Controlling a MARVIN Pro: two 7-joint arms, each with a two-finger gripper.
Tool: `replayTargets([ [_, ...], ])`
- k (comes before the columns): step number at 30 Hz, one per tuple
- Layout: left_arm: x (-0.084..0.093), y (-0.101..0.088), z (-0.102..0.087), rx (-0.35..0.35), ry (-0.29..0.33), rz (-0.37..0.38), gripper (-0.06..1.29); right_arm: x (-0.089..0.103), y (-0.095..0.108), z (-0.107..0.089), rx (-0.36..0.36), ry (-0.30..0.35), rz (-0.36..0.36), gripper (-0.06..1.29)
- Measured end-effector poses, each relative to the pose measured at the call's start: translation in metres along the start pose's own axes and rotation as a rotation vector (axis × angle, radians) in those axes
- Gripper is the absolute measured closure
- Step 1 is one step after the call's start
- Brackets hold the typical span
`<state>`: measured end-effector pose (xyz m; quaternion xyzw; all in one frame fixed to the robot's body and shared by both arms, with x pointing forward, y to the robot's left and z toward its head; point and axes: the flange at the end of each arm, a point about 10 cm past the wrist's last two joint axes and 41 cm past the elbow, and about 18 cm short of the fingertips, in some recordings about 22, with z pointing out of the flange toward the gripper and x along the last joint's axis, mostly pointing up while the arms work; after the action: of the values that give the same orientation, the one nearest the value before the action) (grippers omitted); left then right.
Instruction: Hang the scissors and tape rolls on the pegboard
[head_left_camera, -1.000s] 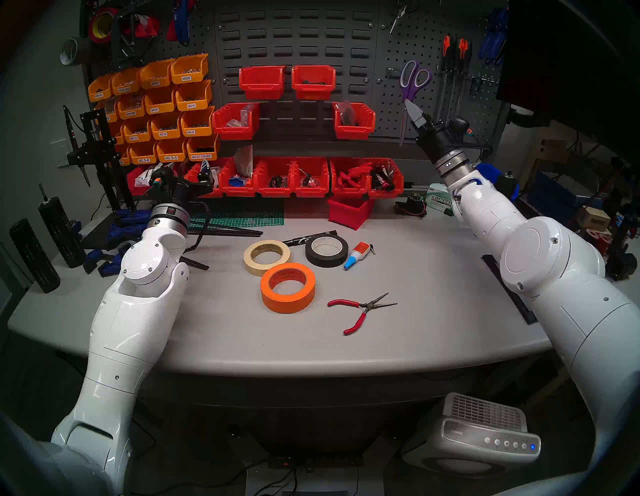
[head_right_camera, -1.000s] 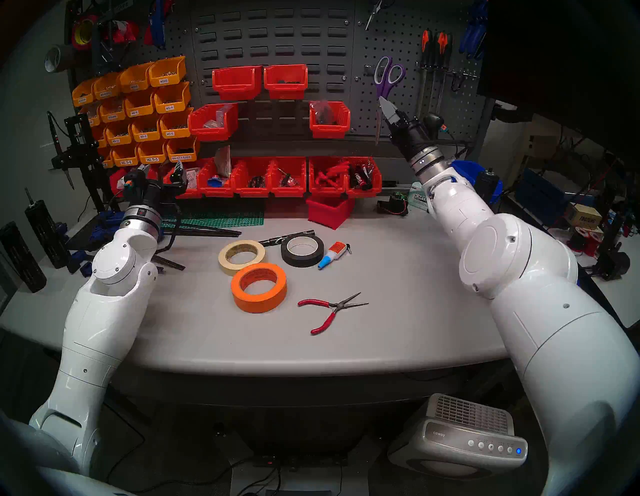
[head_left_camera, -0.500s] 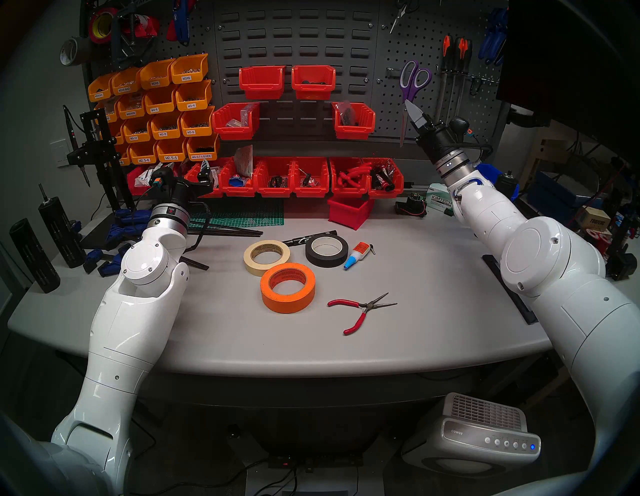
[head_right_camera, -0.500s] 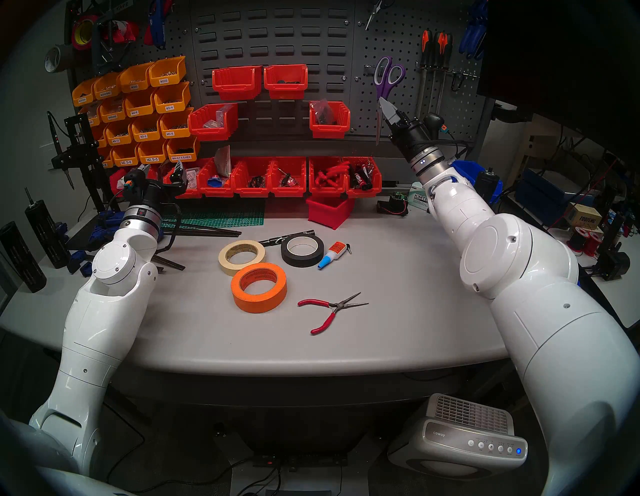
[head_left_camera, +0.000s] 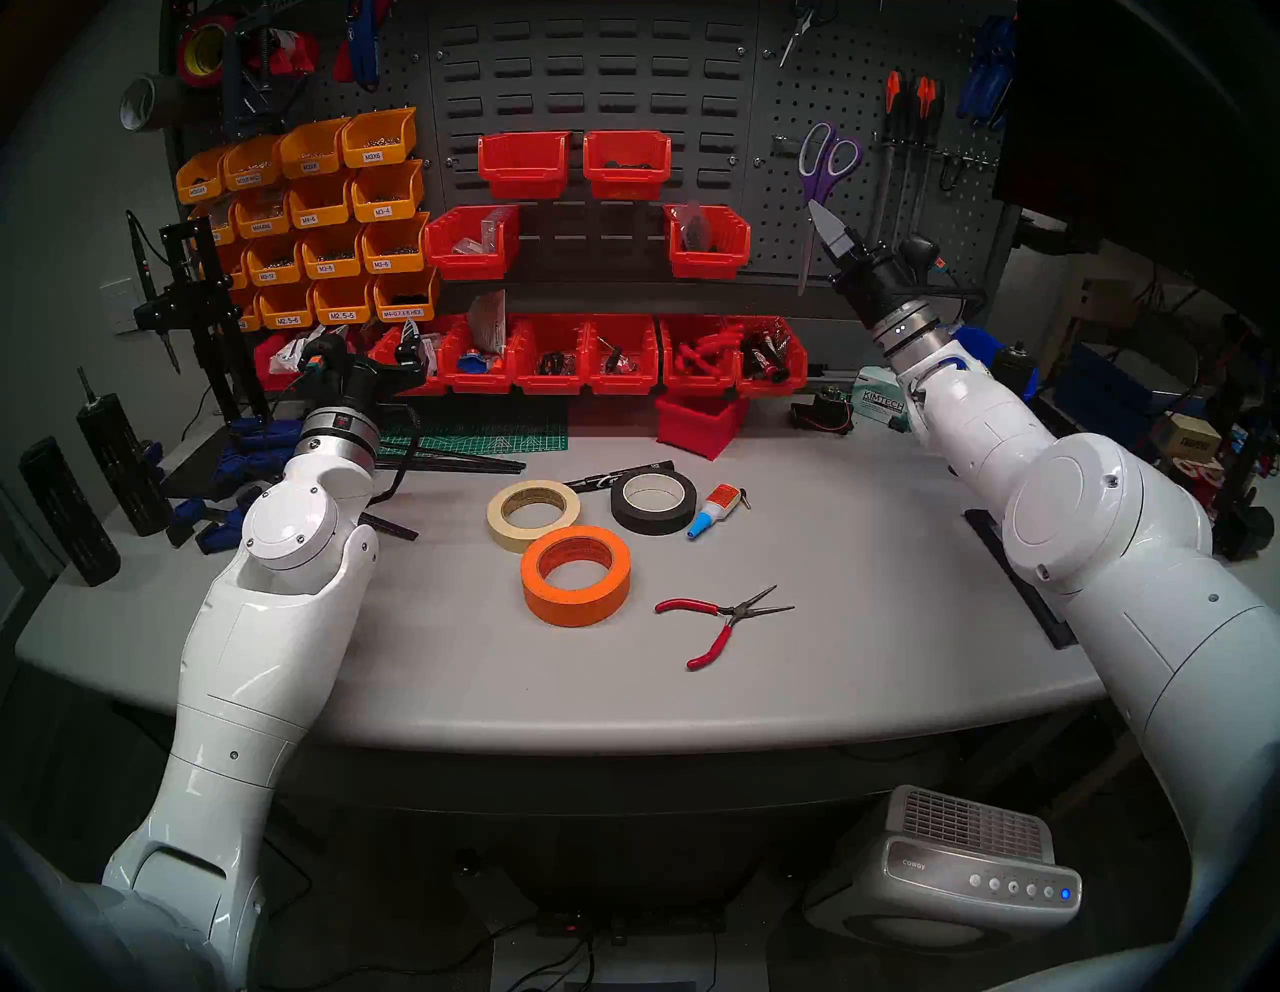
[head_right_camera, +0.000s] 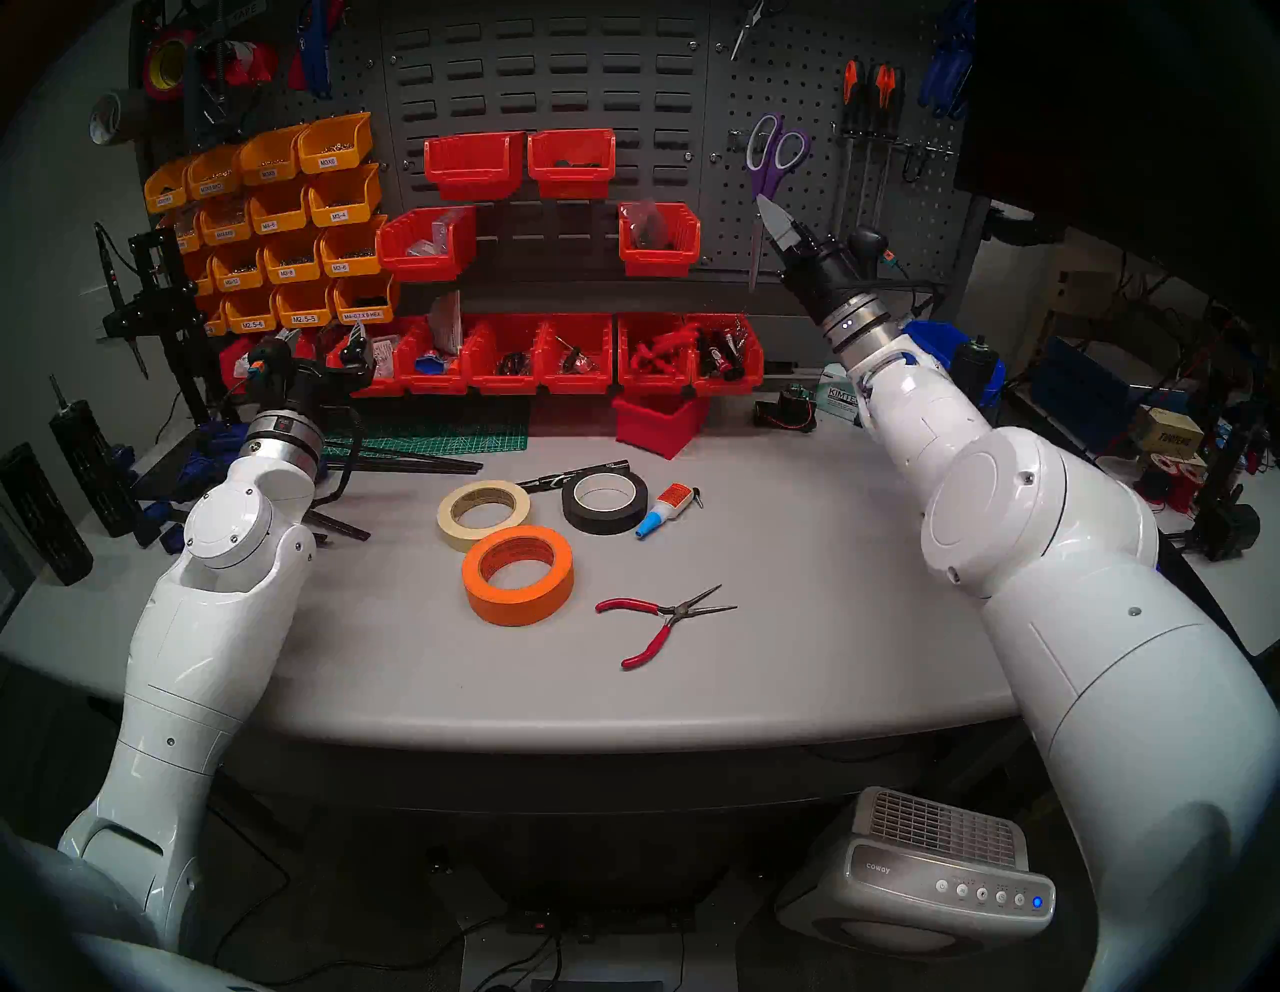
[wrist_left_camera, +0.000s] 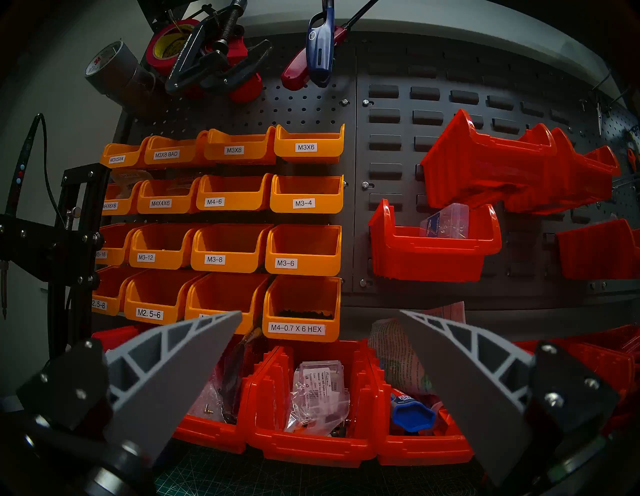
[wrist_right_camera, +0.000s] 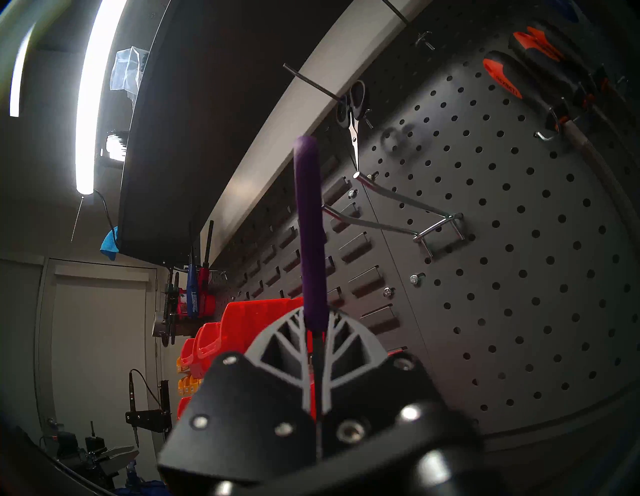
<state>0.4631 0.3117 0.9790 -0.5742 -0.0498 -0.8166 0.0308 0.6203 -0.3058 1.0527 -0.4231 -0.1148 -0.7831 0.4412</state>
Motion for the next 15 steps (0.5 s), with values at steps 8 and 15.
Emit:
replayTargets([
  [8, 0.0000, 0.0000, 0.0000, 0.000, 0.000, 0.000, 0.00, -0.0006, -0.0008, 0.0006, 0.007, -0.004, 0.015, 1.27],
  [15, -0.0001, 0.0000, 0.0000, 0.000, 0.000, 0.000, 0.00, 0.0005, -0.0009, 0.0009, 0.011, -0.010, 0.027, 1.27],
])
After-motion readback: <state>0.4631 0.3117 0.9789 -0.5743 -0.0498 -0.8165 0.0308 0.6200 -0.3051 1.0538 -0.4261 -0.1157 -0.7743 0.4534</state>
